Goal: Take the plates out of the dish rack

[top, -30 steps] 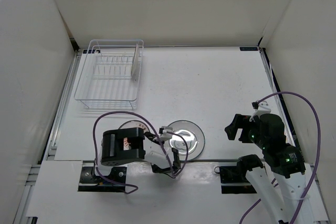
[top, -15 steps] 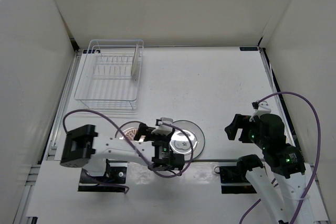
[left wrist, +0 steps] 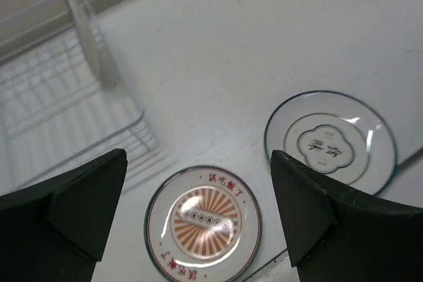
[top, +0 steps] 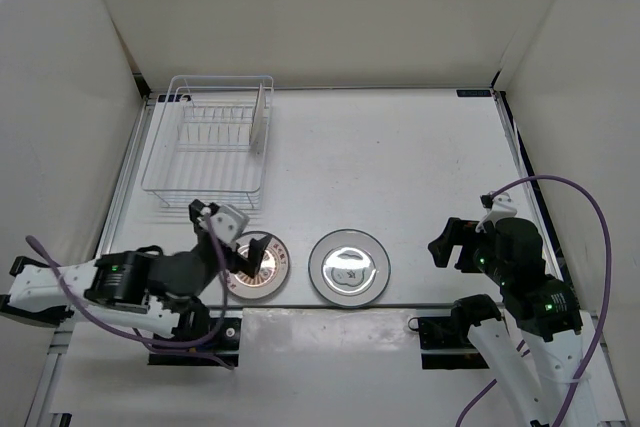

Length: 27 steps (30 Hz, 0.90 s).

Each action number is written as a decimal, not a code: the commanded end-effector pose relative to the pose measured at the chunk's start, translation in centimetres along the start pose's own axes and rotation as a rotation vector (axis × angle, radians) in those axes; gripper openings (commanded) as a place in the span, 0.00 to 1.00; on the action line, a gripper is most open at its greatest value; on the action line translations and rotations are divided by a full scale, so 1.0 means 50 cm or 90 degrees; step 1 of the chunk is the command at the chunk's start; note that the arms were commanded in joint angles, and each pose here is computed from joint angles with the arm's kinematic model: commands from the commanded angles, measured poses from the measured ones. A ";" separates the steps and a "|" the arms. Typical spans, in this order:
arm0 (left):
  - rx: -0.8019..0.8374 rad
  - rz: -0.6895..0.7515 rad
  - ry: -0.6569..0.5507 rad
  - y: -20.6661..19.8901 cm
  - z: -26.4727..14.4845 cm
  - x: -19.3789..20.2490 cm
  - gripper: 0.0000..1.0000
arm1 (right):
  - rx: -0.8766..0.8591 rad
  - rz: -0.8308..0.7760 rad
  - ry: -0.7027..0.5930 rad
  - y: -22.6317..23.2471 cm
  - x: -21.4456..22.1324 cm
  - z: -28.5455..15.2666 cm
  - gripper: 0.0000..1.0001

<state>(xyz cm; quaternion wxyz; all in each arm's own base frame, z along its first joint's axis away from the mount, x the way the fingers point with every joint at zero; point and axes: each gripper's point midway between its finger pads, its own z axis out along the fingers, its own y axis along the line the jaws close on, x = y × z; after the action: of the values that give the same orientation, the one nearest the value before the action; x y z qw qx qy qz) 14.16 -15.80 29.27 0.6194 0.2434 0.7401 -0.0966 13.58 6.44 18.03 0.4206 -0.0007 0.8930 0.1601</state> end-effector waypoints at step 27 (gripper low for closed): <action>0.414 0.446 -0.129 -0.281 0.001 -0.194 1.00 | -0.018 -0.005 -0.023 0.008 -0.007 -0.003 0.90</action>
<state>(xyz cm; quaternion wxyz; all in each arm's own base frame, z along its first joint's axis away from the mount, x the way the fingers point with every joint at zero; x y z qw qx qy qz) 9.98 -30.51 38.34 0.6372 0.5970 0.4795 -0.0874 13.40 6.52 18.09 0.4257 -0.0028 0.8897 0.1648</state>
